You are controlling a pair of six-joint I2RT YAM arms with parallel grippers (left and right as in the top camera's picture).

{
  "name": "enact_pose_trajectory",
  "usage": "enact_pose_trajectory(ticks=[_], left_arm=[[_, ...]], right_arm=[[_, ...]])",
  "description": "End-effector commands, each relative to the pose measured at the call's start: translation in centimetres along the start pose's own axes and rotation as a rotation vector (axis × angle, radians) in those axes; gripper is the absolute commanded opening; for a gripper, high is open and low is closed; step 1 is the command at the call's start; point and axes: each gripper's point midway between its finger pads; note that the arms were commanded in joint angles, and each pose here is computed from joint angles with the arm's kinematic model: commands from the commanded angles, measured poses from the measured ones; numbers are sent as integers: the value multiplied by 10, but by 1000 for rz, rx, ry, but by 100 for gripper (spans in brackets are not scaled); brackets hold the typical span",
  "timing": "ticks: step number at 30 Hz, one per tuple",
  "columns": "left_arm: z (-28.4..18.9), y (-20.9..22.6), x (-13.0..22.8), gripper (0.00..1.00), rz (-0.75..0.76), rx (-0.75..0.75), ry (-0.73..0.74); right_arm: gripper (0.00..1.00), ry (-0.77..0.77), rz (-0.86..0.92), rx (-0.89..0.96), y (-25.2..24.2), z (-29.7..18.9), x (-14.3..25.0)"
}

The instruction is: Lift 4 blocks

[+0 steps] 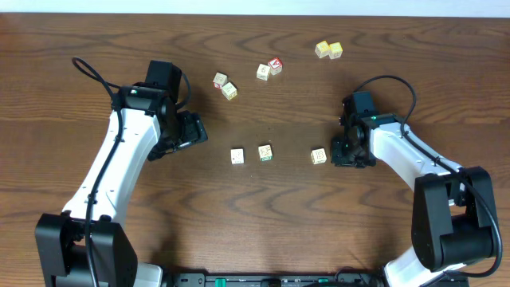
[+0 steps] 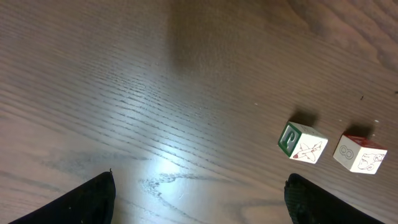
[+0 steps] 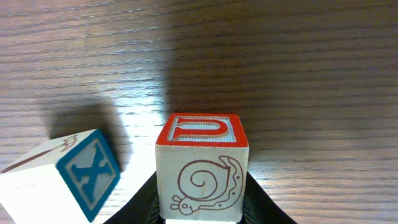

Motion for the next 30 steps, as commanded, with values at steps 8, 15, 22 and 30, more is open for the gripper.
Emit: enact_pose_trajectory(ticks=[8, 15, 22, 30], left_arm=[[4, 2, 2, 87, -8, -7, 8], [4, 2, 2, 87, -8, -7, 8], [4, 2, 2, 87, -8, -7, 8], [4, 3, 3, 87, -8, -10, 15]], right_arm=[[37, 4, -1, -40, 12, -2, -1], [51, 14, -23, 30, 9, -48, -20], [53, 52, -117, -100, 63, -63, -10], [58, 16, -151, 42, 72, -9, 8]])
Point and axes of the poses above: each gripper's point midway between its finger pads, its own z axis out along the fingers, its own y axis along the line the jaws close on, x = y × z, and after that the axes turned 3 degrees about z, right-handed
